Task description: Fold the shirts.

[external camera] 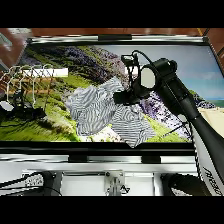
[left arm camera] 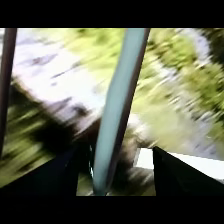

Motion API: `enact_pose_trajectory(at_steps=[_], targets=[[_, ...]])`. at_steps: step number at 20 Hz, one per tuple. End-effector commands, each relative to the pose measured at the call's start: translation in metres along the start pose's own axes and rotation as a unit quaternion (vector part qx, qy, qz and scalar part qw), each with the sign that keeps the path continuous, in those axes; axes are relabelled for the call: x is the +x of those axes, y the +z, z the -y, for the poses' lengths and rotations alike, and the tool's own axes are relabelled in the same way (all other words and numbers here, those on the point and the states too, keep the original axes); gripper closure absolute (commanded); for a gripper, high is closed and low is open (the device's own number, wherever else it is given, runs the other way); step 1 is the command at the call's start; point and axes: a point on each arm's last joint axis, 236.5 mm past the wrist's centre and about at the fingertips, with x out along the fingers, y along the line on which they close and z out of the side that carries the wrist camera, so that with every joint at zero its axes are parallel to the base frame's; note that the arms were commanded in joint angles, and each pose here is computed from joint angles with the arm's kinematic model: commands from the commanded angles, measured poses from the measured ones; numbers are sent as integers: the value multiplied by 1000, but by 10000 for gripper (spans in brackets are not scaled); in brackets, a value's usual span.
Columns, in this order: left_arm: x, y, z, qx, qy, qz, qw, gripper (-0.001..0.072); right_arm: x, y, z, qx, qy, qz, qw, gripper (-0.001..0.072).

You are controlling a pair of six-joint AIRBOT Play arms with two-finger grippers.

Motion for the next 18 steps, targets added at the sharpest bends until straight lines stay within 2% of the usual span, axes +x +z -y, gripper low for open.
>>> enact_pose_trajectory(at_steps=[1, 6, 7, 8, 9, 13, 18], targets=[[12, -3, 0, -4, -5, -10, 1000, 250, 0, 0, 0, 0, 0, -1, 1000, 638], [13, 6, -3, 17, 1, 9, 1000, 506, 0, 1, 0, -1, -1, 2, 1000, 638], [13, 6, -3, 17, 1, 10, 1000, 521, 0, 3, -1, -1, 1, 6, 1000, 638], [13, 6, -3, 16, 1, 10, 1000, 624, 0, 5, -1, -1, 2, 10, 1000, 638], [12, 7, -1, 15, -2, 11, 1000, 649, 0, 7, -2, -1, 3, 15, 1000, 638], [1, 12, 6, 39, -10, 7, 999, 652, 0, 13, -3, -1, 6, 27, 1000, 638], [-48, 57, 23, 66, -14, 61, 996, 654, 0, 14, -2, -1, 4, 30, 1000, 638]])
